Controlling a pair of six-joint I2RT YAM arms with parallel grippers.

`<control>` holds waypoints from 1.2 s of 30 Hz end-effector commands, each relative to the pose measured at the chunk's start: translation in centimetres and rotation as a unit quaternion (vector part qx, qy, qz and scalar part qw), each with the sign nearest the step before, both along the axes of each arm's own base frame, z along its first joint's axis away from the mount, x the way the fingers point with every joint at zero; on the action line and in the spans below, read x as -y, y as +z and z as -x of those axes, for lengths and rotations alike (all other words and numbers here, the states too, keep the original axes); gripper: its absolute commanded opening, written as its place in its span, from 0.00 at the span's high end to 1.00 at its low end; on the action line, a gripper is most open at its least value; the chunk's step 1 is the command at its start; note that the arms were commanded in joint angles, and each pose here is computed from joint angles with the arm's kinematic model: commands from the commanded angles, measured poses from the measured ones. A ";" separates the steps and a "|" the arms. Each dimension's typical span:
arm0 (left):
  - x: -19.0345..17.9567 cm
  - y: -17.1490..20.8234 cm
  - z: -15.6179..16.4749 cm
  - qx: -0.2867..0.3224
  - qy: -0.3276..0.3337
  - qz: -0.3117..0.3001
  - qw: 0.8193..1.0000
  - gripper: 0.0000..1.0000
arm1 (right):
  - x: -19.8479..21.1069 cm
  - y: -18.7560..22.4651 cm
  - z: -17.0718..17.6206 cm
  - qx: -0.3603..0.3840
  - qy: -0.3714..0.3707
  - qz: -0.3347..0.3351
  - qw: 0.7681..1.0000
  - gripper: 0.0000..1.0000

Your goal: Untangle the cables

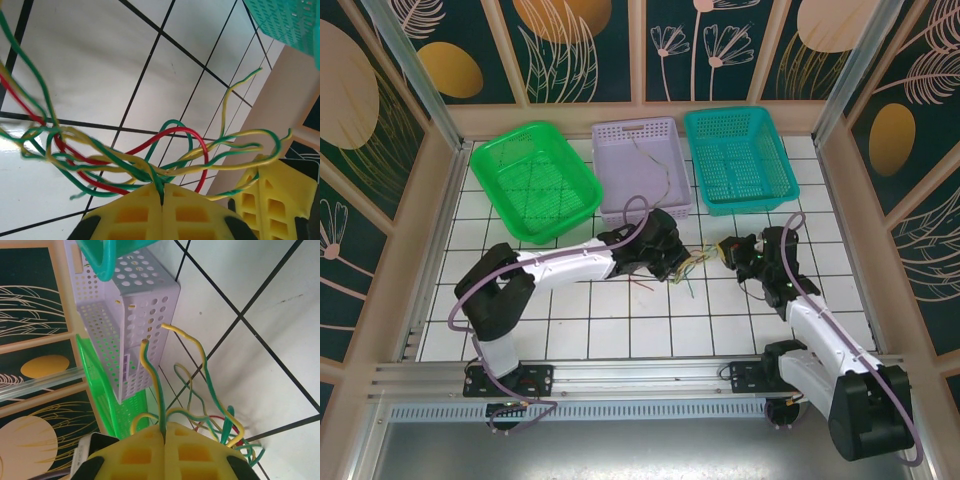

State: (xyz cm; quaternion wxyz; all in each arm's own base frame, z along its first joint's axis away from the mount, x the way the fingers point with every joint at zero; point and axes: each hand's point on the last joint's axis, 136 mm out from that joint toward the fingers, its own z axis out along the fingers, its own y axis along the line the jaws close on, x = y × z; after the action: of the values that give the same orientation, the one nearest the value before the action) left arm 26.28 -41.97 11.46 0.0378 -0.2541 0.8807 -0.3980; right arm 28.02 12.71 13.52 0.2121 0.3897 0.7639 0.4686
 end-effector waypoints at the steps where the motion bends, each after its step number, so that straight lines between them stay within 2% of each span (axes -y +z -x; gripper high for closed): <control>1: -1.5 -1.3 -0.5 0.026 -0.017 -0.070 0.997 1.00 | 0.3 2.5 -0.4 0.028 -0.002 0.001 1.000 1.00; 7: -5.2 -2.2 -0.1 0.053 -0.030 -0.149 0.987 1.00 | 3.0 4.8 -2.1 0.056 -0.027 0.021 0.998 1.00; 17: -11.8 -2.8 1.0 0.063 0.002 -0.214 0.975 1.00 | 6.7 11.1 -5.0 0.113 -0.046 0.055 0.991 1.00; 22: -15.8 -2.8 1.6 0.075 0.011 -0.266 0.961 1.00 | 7.9 12.9 -5.6 0.129 -0.057 0.073 0.987 1.00; 26: -18.2 -2.9 1.9 0.080 0.021 -0.292 0.953 1.00 | 8.0 12.5 -5.7 0.126 -0.064 0.065 0.988 1.00; 29: -18.6 -2.1 1.6 0.092 0.031 -0.288 0.953 1.00 | 7.2 11.6 -5.5 0.111 -0.049 0.052 0.991 1.00; 32: -19.0 -1.9 1.8 0.088 0.036 -0.289 0.952 1.00 | 4.1 8.9 -4.3 0.073 -0.004 0.036 0.997 1.00; 36: -20.9 -1.8 2.3 0.087 0.057 -0.311 0.945 1.00 | -2.0 3.6 -1.2 0.005 0.062 0.028 0.998 1.00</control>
State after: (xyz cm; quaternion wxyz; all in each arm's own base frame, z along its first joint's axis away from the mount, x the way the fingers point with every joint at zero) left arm 25.34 -26.69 12.01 0.2091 -0.2170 0.9248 -0.2322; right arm 29.92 13.19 19.80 0.2128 0.3149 0.7918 0.4781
